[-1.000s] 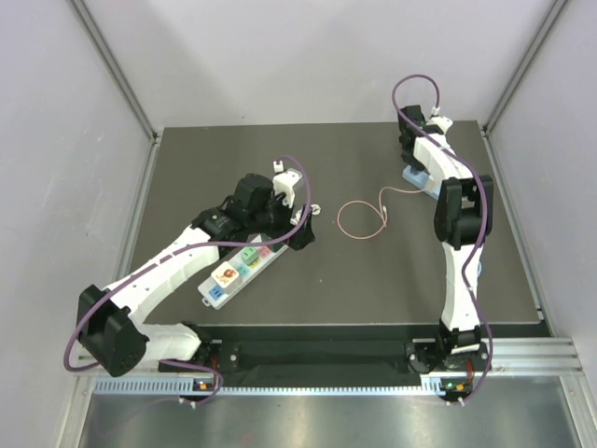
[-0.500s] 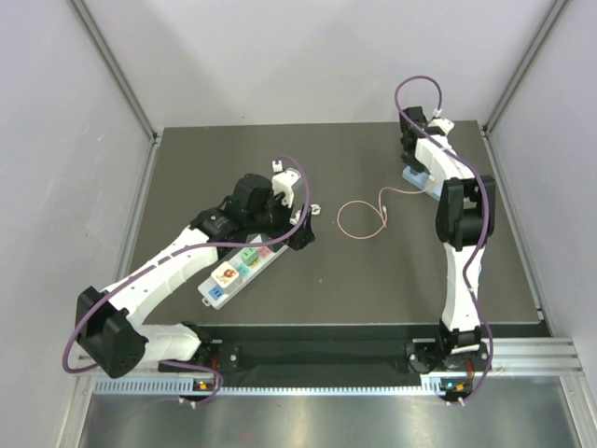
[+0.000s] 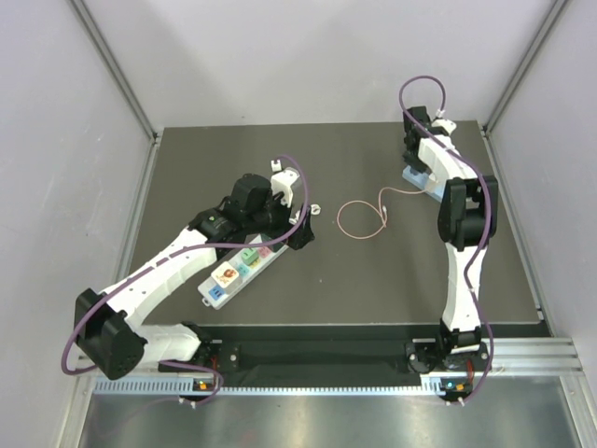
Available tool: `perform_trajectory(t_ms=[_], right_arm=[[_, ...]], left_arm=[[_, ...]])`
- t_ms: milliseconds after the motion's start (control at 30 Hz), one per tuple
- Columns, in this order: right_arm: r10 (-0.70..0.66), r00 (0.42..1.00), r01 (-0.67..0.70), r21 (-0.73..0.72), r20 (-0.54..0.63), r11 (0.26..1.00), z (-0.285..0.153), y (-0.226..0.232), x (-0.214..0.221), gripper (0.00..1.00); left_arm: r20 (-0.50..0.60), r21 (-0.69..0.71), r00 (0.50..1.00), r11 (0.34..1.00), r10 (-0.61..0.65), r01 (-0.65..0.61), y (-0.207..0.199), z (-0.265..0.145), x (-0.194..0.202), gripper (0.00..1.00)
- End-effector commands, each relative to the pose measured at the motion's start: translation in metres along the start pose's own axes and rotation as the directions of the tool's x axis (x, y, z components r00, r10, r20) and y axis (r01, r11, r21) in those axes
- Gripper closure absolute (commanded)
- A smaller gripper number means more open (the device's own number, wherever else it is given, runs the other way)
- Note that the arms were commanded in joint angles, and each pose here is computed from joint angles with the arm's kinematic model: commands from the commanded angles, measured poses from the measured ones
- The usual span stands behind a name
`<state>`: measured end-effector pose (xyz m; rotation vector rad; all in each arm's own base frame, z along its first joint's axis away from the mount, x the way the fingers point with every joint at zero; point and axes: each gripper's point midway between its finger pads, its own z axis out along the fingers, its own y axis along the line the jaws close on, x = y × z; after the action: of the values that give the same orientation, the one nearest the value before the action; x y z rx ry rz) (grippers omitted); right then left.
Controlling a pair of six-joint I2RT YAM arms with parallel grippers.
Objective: Insert the plug
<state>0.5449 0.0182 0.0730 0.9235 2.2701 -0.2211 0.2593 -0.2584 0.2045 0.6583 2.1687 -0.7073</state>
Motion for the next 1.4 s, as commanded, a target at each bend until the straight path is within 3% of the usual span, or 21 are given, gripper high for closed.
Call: perform_trajectory(t_ms=[0,100,233,600,833,867,933,967,1000,1033,1133,1367], right_arm=[[-0.037,0.963,0.006,-0.118,-0.266,0.993,0.008,0.026,0.082,0.68],[-0.045,0.975,0.009,-0.166,-0.216,0.986,-0.006,0.036,0.056,0.50],[-0.047,0.984,0.011,-0.204,-0.172,0.979,-0.021,0.042,0.031,0.36],[-0.079,0.991,0.049,-0.259,-0.108,0.965,-0.062,0.037,-0.007,0.18],[-0.150,0.988,0.129,-0.330,-0.036,0.935,-0.111,0.023,-0.030,0.16],[-0.160,0.987,0.143,-0.335,-0.023,0.931,-0.114,0.021,-0.034,0.18],[-0.186,0.983,0.177,-0.364,0.013,0.914,-0.113,0.022,-0.043,0.41],[-0.190,0.982,0.183,-0.370,0.017,0.911,-0.111,0.022,-0.046,0.56],[-0.199,0.980,0.191,-0.369,0.017,0.909,-0.107,0.024,-0.045,0.83],[-0.210,0.977,0.207,-0.371,0.035,0.905,-0.107,0.026,-0.050,0.91],[-0.230,0.972,0.229,-0.371,0.041,0.900,-0.096,0.034,-0.051,1.00],[-0.262,0.965,0.257,-0.324,0.032,0.910,-0.055,0.039,-0.044,1.00]], left_arm=[[0.072,0.010,0.997,1.000,0.020,-0.020,-0.005,-0.008,-0.016,0.01],[0.074,0.007,0.997,1.000,0.021,-0.021,-0.005,-0.009,-0.016,0.02],[0.078,0.003,0.997,1.000,0.021,-0.021,-0.004,-0.010,-0.017,0.02],[0.083,-0.004,0.996,1.000,0.026,-0.026,-0.003,-0.012,-0.017,0.01],[0.109,0.003,0.994,1.000,0.029,-0.029,-0.006,-0.017,-0.023,0.01],[0.110,0.007,0.994,1.000,0.028,-0.028,-0.007,-0.017,-0.023,0.01],[0.116,0.011,0.993,0.999,0.029,-0.030,-0.007,-0.017,-0.023,0.02],[0.114,0.009,0.993,1.000,0.028,-0.030,-0.007,-0.016,-0.022,0.01],[0.116,0.006,0.993,0.999,0.030,-0.031,-0.006,-0.017,-0.023,0.02],[0.114,0.001,0.993,1.000,0.031,-0.031,-0.005,-0.016,-0.022,0.02],[0.116,-0.026,0.992,0.999,0.040,-0.037,0.000,-0.016,-0.024,0.01],[0.093,-0.059,0.995,0.997,0.047,-0.041,0.007,-0.008,-0.021,0.02]])
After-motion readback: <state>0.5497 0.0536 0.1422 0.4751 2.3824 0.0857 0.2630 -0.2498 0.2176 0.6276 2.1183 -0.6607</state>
